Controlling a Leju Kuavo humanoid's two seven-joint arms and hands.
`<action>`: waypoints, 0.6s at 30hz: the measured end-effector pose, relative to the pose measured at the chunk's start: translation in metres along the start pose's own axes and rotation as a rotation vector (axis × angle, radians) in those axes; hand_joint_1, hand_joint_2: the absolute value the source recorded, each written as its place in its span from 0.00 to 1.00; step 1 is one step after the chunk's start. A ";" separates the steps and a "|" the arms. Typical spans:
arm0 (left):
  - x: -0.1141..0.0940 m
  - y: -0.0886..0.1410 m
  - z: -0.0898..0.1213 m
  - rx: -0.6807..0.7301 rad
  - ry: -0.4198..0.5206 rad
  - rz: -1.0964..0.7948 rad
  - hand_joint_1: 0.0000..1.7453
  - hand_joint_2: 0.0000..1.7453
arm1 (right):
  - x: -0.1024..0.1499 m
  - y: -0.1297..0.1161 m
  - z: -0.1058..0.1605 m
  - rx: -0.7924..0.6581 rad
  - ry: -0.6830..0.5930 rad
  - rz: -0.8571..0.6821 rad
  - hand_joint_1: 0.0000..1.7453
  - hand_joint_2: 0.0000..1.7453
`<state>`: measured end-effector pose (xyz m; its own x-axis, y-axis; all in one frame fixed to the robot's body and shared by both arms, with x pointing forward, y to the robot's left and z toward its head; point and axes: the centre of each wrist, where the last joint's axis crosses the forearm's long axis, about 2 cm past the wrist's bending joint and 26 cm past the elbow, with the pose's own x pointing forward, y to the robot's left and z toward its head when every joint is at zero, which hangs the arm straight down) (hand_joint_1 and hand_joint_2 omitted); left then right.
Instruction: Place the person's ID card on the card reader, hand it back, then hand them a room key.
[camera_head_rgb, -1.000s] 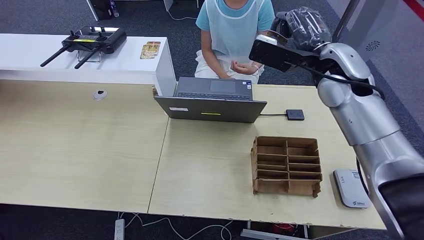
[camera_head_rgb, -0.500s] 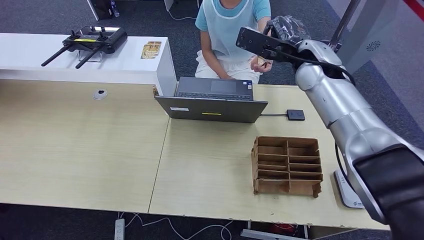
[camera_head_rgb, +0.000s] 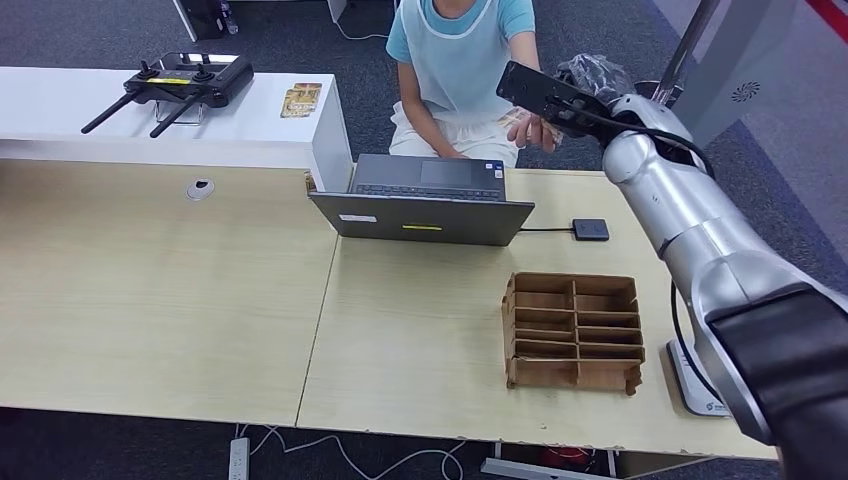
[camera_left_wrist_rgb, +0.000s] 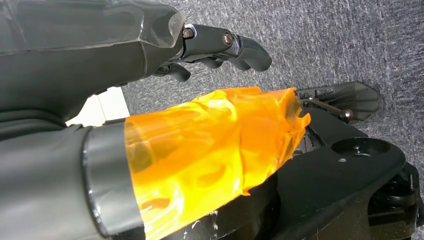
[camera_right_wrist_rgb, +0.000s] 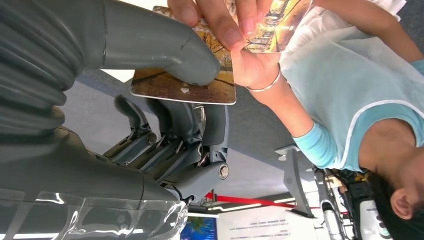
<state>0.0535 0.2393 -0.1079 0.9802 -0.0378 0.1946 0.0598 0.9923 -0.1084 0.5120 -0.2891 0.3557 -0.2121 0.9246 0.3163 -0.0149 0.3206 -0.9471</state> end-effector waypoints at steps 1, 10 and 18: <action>0.000 0.000 0.000 0.000 0.000 0.000 0.00 0.00 | 0.000 0.001 0.000 -0.001 0.003 0.001 0.00 1.00; 0.000 0.000 0.000 0.008 0.011 -0.003 0.00 0.00 | -0.002 0.003 0.000 -0.017 0.014 -0.002 0.00 1.00; 0.000 0.000 0.000 0.010 0.014 0.000 0.00 0.00 | -0.004 -0.005 0.001 -0.128 -0.027 -0.065 0.00 1.00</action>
<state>0.0536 0.2394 -0.1079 0.9828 -0.0389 0.1804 0.0574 0.9935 -0.0984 0.5124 -0.2949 0.3593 -0.2411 0.8959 0.3731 0.0954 0.4045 -0.9095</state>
